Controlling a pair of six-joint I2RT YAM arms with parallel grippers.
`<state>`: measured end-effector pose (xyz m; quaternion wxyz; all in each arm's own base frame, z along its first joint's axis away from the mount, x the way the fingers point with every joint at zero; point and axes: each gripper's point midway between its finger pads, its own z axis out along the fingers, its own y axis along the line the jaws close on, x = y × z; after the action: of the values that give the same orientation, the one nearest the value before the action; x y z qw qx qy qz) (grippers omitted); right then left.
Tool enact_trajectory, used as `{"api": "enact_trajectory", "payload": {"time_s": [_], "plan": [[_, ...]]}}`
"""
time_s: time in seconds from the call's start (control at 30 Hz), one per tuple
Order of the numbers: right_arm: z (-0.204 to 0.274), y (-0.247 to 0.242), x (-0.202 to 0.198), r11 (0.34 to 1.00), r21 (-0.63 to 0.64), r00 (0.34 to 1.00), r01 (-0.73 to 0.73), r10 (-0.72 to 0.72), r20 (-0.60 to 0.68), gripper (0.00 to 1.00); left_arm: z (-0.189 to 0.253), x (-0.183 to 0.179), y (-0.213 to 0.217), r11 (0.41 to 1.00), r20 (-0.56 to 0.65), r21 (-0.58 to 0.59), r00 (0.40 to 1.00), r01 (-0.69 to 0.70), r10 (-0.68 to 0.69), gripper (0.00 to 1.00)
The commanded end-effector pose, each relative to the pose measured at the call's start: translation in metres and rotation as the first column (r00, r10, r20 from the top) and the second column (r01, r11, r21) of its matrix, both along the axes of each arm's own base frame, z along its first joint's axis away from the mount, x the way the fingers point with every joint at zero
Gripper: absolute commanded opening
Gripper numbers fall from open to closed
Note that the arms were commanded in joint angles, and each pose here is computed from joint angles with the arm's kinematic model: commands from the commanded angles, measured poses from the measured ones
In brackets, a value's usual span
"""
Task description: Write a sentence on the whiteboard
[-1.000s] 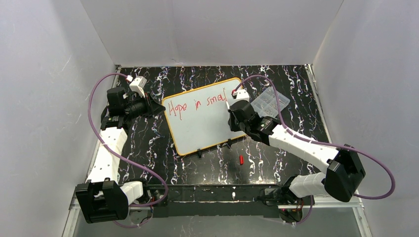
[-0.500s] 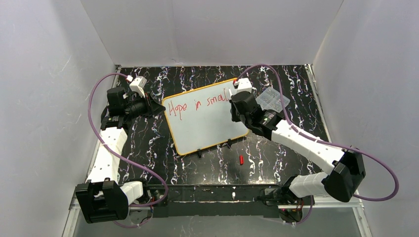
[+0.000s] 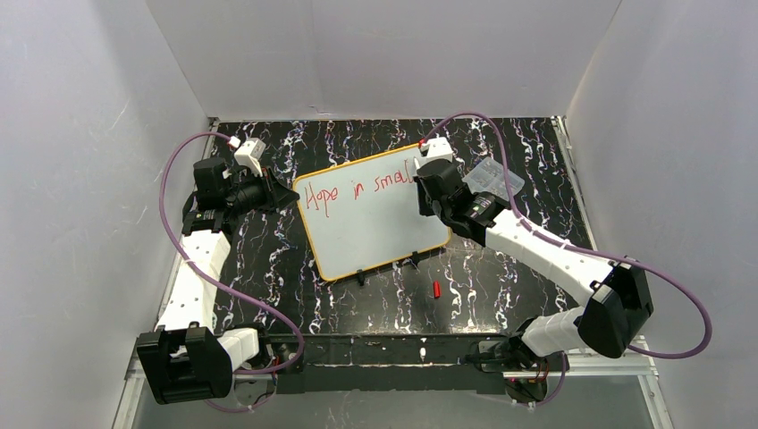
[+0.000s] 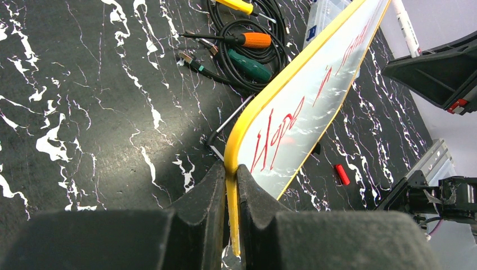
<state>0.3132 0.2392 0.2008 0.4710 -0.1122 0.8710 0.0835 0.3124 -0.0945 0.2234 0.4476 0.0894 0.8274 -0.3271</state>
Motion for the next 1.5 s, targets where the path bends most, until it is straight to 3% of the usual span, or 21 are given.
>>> {"api": "enact_trajectory", "payload": {"time_s": [0.0,0.93,1.27,1.47], "plan": [[0.014,0.004,0.007,1.000,0.020,1.000,-0.008,0.007,0.029,0.01,0.011,-0.005,-0.006,0.999,0.047,0.000,0.998,0.041,-0.040,0.00],[-0.042,-0.010,-0.037,0.998,0.060,0.989,-0.003,0.012,-0.149,0.01,0.013,-0.007,-0.006,0.999,0.054,-0.001,0.998,0.040,-0.040,0.00],[-0.030,-0.020,-0.028,0.999,0.014,0.994,0.039,-0.037,-0.104,0.01,0.012,-0.006,-0.005,0.999,0.051,-0.001,0.998,0.038,-0.037,0.00],[0.005,-0.029,-0.019,0.998,0.009,0.998,0.066,-0.066,-0.013,0.01,0.012,-0.006,-0.005,0.999,0.052,0.001,0.998,0.037,-0.037,0.00]]}}
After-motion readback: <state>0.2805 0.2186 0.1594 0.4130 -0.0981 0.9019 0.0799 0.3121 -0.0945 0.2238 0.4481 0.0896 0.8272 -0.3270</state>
